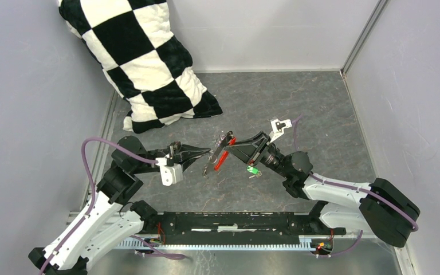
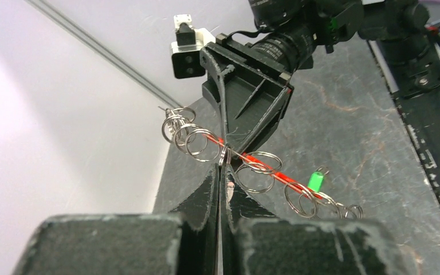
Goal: Put the keys on the keyring
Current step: Adjust the keyring.
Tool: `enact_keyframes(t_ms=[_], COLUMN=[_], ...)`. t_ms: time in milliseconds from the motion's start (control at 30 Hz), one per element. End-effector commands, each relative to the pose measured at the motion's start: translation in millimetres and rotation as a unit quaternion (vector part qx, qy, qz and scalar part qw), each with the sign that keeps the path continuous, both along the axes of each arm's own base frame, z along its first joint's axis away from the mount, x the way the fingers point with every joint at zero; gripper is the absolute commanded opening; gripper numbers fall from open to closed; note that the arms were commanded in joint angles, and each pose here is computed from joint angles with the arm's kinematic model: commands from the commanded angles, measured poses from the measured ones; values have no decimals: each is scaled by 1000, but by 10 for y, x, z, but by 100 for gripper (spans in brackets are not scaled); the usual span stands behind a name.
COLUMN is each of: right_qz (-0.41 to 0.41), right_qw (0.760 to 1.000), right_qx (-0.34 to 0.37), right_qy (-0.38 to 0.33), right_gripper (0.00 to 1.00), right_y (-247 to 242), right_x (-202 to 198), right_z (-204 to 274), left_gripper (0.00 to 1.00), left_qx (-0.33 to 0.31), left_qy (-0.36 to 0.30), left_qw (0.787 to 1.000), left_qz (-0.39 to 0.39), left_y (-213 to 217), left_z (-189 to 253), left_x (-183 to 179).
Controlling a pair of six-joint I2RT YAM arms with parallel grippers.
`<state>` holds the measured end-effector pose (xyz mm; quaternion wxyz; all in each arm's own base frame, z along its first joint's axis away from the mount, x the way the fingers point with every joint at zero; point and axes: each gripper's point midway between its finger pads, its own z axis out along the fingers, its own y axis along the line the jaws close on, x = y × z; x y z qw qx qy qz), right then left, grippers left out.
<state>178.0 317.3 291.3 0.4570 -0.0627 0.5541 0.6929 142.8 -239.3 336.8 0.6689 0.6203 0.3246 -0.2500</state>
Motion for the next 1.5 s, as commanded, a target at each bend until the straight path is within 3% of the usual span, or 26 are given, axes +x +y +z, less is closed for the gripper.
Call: enact_keyframes(t_ms=[0,433,1067,1467], right_qz=[3,45,41,40], right_qw=[999,999,998,999], right_qx=[44,-22,-56,-20], right_qy=[-28,-3,-1,-11], right_gripper=[1,1,1,1], right_y=[-87,-15,-53,-106], right_x=[-84,-172,-126,-131], right_z=[300,63,-29,104], left_gripper=[2,2,2,2], left_qx=[3,50,41,18], left_qy=[-69,-193,-206,-147], left_qw=[997,980,977,988], left_qz=[23,-14,-17,-36], left_y=[29,53,79,43], left_z=[39,-136,-136,-72], left_x=[117,3,-58,-141])
